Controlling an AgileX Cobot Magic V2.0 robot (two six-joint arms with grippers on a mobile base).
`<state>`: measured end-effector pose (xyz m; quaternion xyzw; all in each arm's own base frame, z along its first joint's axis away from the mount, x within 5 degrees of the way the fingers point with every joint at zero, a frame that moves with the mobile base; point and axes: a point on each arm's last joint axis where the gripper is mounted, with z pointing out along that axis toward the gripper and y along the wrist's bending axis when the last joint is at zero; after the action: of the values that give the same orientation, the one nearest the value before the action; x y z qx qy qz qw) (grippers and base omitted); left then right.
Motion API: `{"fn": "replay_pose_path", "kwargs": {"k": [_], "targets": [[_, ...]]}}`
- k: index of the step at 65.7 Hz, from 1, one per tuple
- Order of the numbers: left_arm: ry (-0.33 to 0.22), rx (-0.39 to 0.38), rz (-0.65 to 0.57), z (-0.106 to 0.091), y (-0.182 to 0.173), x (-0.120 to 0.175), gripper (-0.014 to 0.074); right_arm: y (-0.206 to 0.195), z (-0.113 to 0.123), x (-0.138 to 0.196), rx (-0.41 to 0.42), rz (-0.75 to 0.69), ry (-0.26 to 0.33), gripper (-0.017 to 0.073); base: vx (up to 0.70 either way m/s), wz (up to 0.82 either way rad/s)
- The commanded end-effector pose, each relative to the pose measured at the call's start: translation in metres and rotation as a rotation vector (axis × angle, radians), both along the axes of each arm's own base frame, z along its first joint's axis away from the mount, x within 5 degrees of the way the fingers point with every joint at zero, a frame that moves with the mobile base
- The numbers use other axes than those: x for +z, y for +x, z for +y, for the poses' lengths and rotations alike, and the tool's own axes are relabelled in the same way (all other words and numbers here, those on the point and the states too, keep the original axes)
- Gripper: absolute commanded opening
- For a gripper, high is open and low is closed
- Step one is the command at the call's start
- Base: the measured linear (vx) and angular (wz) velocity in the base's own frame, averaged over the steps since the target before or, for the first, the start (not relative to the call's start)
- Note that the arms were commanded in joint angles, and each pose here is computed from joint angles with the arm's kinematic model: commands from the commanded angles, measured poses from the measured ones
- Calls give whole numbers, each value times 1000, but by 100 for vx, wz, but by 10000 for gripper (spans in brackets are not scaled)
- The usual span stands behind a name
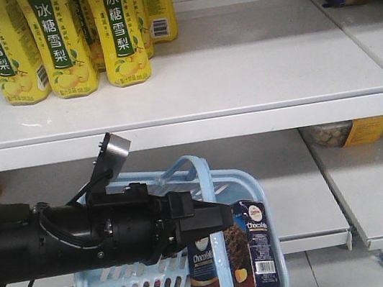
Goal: Left arm holds basket, right arm returns cookies
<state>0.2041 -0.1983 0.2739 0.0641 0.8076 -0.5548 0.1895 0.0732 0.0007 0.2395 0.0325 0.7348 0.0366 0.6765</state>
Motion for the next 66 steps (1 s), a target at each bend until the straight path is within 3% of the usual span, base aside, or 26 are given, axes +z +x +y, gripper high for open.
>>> {"fn": "replay_pose_path", "kwargs": {"k": [1,18,43,56,66], "targets": [[-140,-5,-22,-2,-4,30,-3,15,0,25,1,-14,-22,-10,0,0],[-140,-5,-22,-2,-4,30,-3,42,0,32,3,70,-24,-10,0,0],[-140,-5,-22,-2,-4,30,-3,49,1,31,4,74,-21,6,0,0],[-140,-5,-22,-2,-4,30,-3,49,1,31,3,72,-20,118,0,0],[-140,-5,-22,-2,-4,30,-3,49,1,31,3,72,-20,283,0,0]]}}
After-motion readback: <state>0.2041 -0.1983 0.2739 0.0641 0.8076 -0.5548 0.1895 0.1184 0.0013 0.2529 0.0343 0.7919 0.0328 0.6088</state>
